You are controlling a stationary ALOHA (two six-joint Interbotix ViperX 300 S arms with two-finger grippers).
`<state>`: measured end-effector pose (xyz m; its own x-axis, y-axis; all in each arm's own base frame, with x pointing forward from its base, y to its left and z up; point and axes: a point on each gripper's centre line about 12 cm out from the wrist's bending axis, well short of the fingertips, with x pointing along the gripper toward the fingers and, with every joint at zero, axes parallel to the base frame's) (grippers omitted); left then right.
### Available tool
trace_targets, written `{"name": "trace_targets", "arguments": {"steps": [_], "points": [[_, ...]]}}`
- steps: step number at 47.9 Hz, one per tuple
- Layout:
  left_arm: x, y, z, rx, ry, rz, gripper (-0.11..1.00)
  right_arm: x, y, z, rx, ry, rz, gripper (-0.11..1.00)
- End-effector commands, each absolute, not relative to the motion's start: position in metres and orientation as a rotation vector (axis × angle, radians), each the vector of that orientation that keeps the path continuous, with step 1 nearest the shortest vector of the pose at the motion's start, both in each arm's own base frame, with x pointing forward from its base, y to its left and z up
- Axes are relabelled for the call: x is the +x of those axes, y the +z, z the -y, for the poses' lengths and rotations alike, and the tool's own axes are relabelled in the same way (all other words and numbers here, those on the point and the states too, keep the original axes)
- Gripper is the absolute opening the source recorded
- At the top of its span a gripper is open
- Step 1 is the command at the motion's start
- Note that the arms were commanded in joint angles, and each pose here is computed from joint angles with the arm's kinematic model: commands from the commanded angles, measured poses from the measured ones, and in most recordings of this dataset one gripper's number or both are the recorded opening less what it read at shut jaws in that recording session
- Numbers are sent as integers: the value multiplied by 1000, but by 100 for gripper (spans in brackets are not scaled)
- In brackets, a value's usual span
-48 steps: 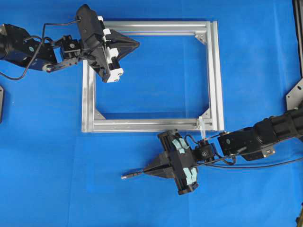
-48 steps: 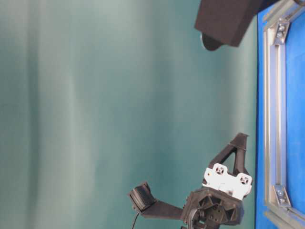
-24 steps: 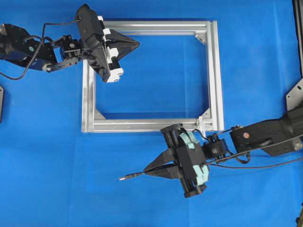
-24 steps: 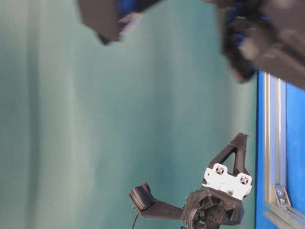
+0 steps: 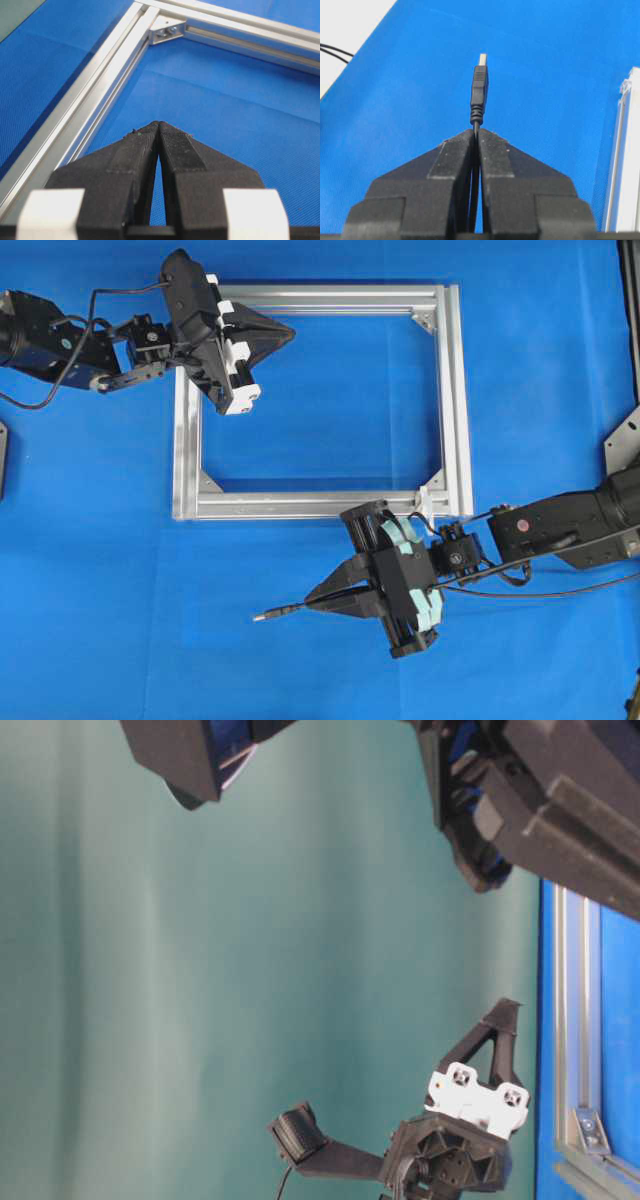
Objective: Insert the wire through the string loop located on the right side.
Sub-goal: 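Close the right gripper on the cable just behind the USB plug, then carry the cable plug left toward the white zip-tie loop on the frame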
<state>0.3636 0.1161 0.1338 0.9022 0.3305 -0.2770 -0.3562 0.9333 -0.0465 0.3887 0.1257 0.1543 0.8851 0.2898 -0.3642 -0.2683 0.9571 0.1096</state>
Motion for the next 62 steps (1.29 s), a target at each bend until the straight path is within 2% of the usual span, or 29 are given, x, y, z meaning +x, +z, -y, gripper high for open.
{"name": "trace_targets", "arguments": {"steps": [1, 62], "points": [[366, 149, -118, -91, 356, -223, 0, 391, 170, -128, 63, 296, -343, -4], [365, 149, -118, -94, 356, -224, 0, 384, 167, -125, 66, 293, -358, -4]]}}
